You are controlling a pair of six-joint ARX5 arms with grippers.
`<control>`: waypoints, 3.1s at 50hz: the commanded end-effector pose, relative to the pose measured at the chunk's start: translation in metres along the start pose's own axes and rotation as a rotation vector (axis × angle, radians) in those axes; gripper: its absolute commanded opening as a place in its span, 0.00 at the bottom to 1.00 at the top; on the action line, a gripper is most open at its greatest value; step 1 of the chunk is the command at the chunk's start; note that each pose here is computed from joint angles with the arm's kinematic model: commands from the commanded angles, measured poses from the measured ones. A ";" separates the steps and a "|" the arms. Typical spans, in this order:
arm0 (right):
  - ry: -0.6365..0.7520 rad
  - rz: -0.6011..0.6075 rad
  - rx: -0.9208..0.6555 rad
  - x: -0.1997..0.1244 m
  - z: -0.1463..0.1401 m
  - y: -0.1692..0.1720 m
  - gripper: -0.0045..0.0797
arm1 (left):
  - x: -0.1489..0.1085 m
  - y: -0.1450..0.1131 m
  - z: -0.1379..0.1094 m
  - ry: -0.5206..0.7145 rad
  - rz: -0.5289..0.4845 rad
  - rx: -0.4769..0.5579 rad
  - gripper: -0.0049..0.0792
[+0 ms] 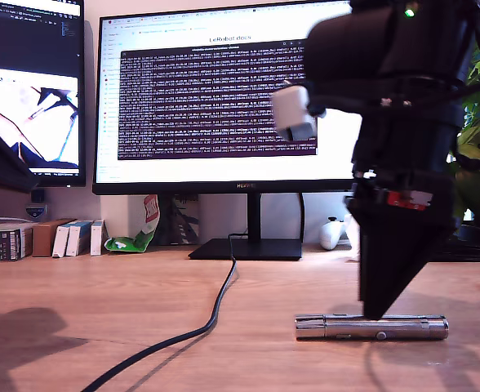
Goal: Pick the metallic laser pointer with your right arm, pass it to your left arm, then place it down to the left side of the table
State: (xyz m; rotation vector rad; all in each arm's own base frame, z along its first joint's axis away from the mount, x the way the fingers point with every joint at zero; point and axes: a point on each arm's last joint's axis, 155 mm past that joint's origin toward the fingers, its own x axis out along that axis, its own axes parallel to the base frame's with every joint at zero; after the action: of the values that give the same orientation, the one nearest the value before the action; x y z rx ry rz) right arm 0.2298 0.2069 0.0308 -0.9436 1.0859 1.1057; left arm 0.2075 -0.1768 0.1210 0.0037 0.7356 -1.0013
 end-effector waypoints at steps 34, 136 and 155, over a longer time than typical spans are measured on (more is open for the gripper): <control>0.003 0.059 -0.005 0.030 0.001 0.003 0.45 | -0.002 -0.004 0.004 0.002 -0.008 0.015 0.03; -0.688 -0.013 -0.162 -0.201 0.220 0.007 0.04 | -0.046 -0.050 0.151 -0.591 -0.074 0.566 0.49; -0.724 0.076 -0.223 -0.220 0.219 0.046 0.04 | -0.055 -0.086 0.131 -0.526 -0.371 0.423 0.43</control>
State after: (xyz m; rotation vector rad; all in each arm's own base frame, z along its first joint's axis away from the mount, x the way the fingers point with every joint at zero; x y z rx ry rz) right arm 0.2138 0.3819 0.2779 -0.5896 0.4430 1.4801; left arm 0.2018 -0.2263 0.2748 -0.0105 0.0277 -1.3980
